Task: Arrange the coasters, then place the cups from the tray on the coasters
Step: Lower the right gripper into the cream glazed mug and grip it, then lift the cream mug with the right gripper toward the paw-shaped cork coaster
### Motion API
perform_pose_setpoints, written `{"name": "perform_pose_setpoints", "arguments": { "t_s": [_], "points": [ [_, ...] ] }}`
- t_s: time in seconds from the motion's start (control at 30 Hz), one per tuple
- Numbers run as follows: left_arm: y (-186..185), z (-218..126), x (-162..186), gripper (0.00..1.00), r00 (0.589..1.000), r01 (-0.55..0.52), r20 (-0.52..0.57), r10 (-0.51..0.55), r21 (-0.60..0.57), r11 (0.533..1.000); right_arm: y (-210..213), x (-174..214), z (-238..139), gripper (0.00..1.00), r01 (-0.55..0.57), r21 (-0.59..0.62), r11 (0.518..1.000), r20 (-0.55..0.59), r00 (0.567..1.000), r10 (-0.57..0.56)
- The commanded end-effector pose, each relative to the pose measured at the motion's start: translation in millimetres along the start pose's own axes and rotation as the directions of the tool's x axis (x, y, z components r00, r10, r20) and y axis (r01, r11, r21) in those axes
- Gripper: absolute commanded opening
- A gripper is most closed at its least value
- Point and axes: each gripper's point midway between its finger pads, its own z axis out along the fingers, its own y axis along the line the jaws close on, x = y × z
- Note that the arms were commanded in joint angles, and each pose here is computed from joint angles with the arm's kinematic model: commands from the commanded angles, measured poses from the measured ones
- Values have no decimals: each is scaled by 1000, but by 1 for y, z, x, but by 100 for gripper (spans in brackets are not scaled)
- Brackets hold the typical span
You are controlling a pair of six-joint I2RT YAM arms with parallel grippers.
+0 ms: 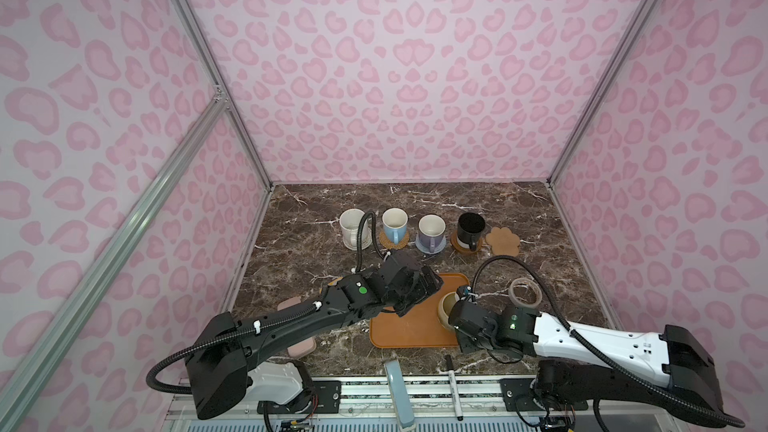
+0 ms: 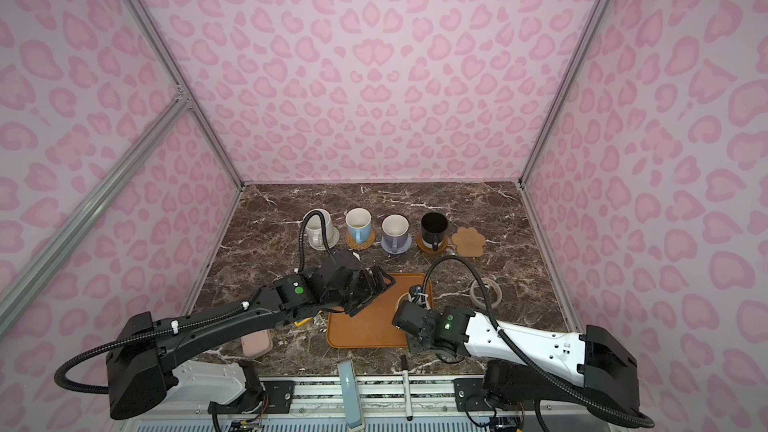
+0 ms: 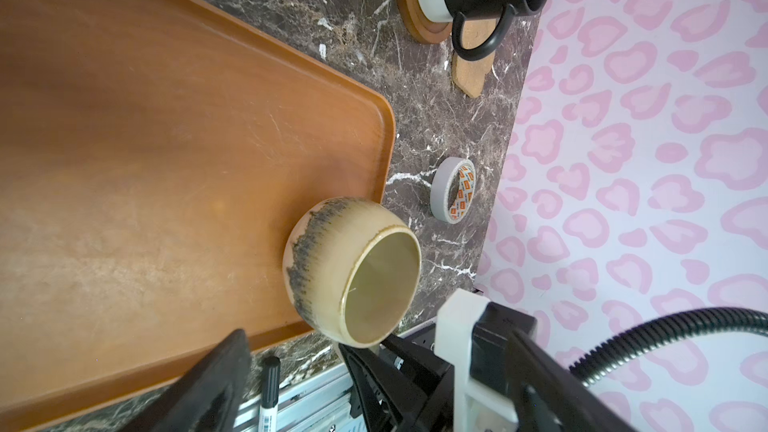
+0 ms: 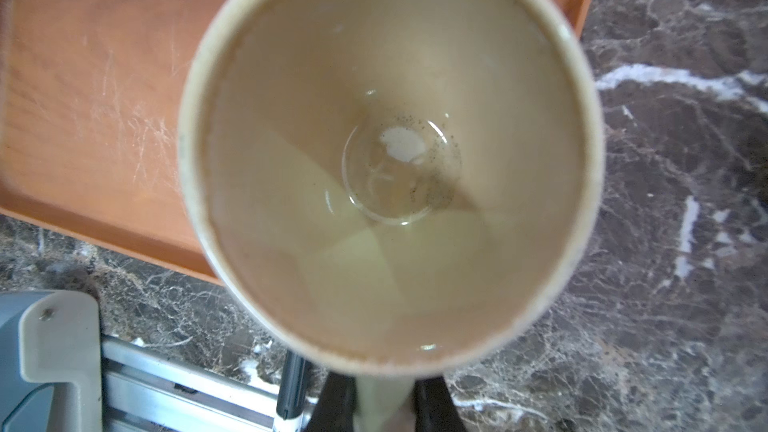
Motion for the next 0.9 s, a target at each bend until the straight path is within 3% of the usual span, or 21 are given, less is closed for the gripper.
{"name": "perform_pose_setpoints", "arguments": {
  "t_s": [0.0, 0.43, 0.87],
  "points": [
    [-2, 3, 0, 97, 1000, 4, 3, -4, 13, 1000, 0, -1, -1, 0, -14, -6, 1000, 8, 1000, 14],
    [-13, -20, -17, 97, 990, -101, 95, 101, -13, 995, -20, -32, -32, 0, -42, 10, 999, 130, 991, 41],
    [-34, -16, -25, 97, 989, -121, 90, 119, 27, 992, -62, -72, -55, 0, -137, 47, 989, 164, 978, 128]
  ]
}}
